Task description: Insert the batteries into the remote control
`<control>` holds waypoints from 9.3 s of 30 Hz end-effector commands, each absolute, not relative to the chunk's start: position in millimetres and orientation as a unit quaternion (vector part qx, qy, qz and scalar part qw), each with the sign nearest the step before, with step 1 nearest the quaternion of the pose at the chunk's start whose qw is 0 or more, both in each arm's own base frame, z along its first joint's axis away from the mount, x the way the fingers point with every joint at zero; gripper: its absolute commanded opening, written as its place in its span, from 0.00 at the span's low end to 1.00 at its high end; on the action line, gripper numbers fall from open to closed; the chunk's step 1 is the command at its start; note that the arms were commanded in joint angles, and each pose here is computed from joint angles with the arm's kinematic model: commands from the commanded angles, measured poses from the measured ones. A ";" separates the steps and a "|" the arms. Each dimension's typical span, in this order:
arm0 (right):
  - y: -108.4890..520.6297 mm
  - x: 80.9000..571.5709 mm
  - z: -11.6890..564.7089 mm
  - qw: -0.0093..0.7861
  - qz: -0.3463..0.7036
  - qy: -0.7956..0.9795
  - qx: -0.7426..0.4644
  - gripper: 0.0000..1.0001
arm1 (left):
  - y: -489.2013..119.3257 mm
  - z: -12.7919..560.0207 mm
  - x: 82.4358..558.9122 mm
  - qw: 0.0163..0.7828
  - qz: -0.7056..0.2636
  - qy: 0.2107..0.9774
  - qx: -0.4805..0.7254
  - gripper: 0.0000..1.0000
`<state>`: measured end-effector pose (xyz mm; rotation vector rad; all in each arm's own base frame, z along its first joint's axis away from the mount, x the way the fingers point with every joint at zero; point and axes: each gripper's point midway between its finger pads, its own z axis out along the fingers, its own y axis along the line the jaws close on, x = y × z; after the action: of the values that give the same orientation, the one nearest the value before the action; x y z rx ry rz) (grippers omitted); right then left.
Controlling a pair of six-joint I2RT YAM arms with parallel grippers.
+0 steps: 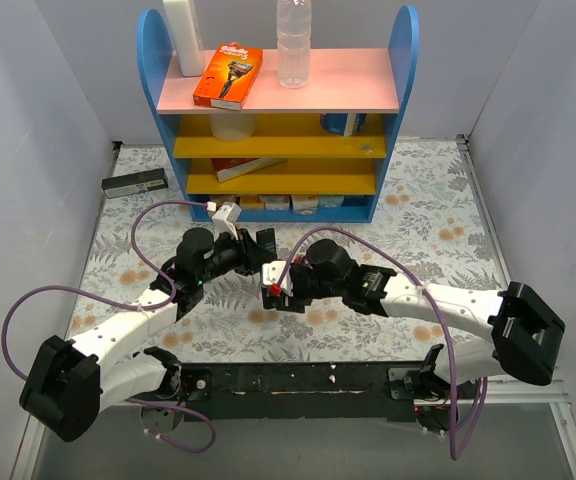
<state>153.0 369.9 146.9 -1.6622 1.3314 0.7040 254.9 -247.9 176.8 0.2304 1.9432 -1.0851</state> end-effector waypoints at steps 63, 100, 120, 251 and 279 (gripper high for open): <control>293.1 227.4 104.5 0.320 0.143 0.866 -0.356 0.58 | -164.3 173.9 233.6 0.510 -0.413 0.740 -0.149 0.00; 330.2 242.2 50.7 0.214 0.109 0.848 -0.472 0.28 | -168.1 146.8 208.2 0.451 -0.424 0.772 -0.145 0.00; 298.2 283.4 83.3 0.266 0.095 0.907 -0.313 0.39 | -168.9 145.3 211.1 0.450 -0.424 0.772 -0.151 0.00; 322.5 226.3 54.4 0.232 0.120 0.862 -0.434 0.50 | -161.2 145.0 218.4 0.492 -0.383 0.774 -0.108 0.00; 369.3 259.4 42.2 0.218 0.118 0.832 -0.496 0.33 | -156.5 149.5 217.8 0.499 -0.379 0.771 -0.115 0.00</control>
<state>254.3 361.3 35.0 -1.3658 2.3300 0.3084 213.3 -157.4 128.7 -0.2893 1.9183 -0.9137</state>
